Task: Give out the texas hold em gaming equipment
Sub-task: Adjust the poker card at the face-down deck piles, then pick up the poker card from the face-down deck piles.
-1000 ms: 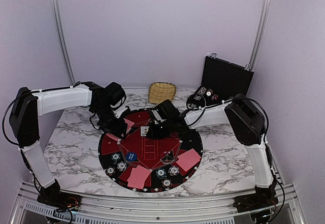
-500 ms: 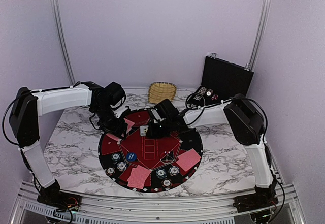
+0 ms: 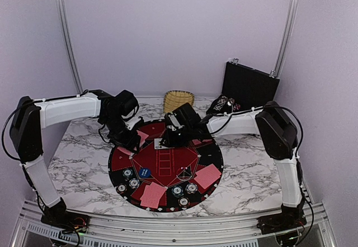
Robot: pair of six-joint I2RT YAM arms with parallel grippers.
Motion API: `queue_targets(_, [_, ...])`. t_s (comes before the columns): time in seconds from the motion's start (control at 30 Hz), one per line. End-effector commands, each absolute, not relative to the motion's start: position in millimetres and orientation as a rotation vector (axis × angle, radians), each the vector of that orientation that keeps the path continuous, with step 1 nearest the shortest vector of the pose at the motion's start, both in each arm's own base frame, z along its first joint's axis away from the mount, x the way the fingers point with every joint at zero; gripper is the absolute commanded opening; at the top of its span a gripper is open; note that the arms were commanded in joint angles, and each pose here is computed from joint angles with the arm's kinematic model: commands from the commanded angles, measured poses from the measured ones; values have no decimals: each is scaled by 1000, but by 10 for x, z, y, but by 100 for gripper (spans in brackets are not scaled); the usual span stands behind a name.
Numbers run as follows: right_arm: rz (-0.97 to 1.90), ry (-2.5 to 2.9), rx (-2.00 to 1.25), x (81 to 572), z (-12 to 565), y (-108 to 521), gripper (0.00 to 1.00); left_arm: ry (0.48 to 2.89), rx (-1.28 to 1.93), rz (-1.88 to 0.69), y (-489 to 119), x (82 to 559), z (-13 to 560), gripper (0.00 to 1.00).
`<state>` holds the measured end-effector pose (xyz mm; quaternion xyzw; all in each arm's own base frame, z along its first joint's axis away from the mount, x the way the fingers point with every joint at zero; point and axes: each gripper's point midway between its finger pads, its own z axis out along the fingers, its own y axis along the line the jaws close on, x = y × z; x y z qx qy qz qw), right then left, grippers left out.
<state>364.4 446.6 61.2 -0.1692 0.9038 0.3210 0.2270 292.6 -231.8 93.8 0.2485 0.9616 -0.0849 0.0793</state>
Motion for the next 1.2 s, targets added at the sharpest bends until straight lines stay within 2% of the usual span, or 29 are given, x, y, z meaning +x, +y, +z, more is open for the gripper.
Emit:
queue_targets(0.0, [1029,2394,-416,3668,1200,4365,26,2835,791,-270,-2389,2859,1061,45])
queue_targets(0.27, [1354,2340,-386,3519,1451,4166,45,2794,910,-248,-2620,2735,1136,45])
queue_targets(0.6, [1460,2329,-399,3335,1491,4059,62,2760,1023,-244,-2897,2612,1182,45])
queue_targets(1.17, [1598,2278,-423,3220,1604,4195,66,2730,1087,-248,-3030,2524,1244,45])
